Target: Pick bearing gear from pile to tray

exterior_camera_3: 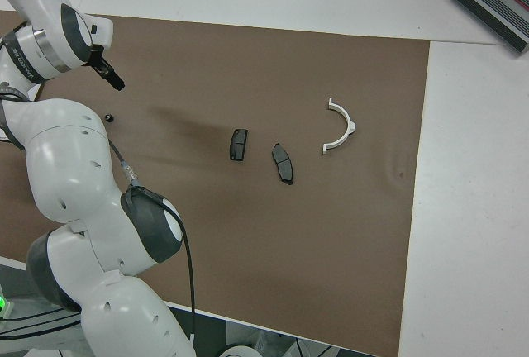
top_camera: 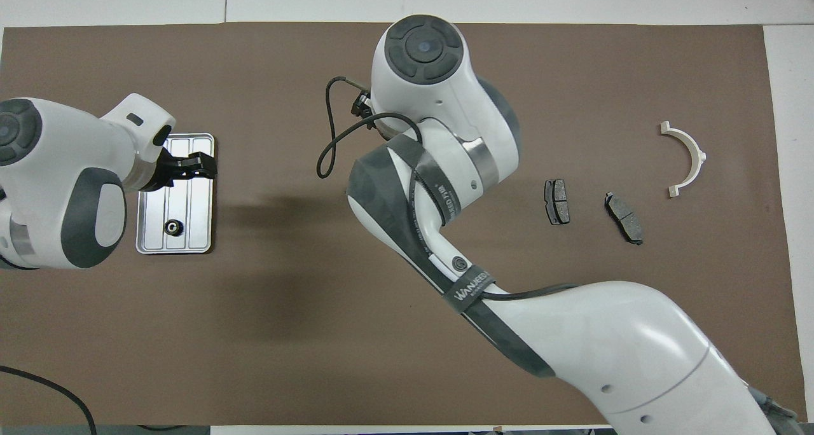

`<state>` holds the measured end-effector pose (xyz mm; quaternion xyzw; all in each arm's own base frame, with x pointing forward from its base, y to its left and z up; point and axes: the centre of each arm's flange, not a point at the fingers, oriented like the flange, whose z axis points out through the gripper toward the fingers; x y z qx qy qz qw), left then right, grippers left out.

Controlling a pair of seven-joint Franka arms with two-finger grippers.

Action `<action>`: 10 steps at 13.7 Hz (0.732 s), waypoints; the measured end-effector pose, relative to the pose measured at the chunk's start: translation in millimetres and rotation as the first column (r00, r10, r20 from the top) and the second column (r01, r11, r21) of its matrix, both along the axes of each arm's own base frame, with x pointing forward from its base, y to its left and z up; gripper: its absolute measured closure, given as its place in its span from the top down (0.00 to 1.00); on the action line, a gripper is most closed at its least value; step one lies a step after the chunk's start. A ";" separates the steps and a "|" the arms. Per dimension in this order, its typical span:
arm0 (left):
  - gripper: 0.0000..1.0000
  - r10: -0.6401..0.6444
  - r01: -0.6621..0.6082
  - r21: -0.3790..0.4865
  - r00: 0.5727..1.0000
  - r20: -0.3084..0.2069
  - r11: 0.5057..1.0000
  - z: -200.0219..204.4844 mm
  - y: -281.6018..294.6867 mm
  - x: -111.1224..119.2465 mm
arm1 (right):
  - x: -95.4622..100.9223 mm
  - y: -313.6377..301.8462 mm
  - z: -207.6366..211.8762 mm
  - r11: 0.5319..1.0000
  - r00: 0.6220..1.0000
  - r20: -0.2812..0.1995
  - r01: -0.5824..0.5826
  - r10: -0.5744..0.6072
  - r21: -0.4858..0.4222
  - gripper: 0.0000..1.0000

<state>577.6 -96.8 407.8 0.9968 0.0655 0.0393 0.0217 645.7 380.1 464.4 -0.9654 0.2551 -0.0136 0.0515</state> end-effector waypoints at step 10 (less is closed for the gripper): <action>0.73 0.159 -0.158 0.034 0.987 -0.030 0.987 -88.0 -224.8 -19.7 | -1.0 -239.0 126.1 0.823 0.825 0.050 -0.553 0.563 -0.134 1.00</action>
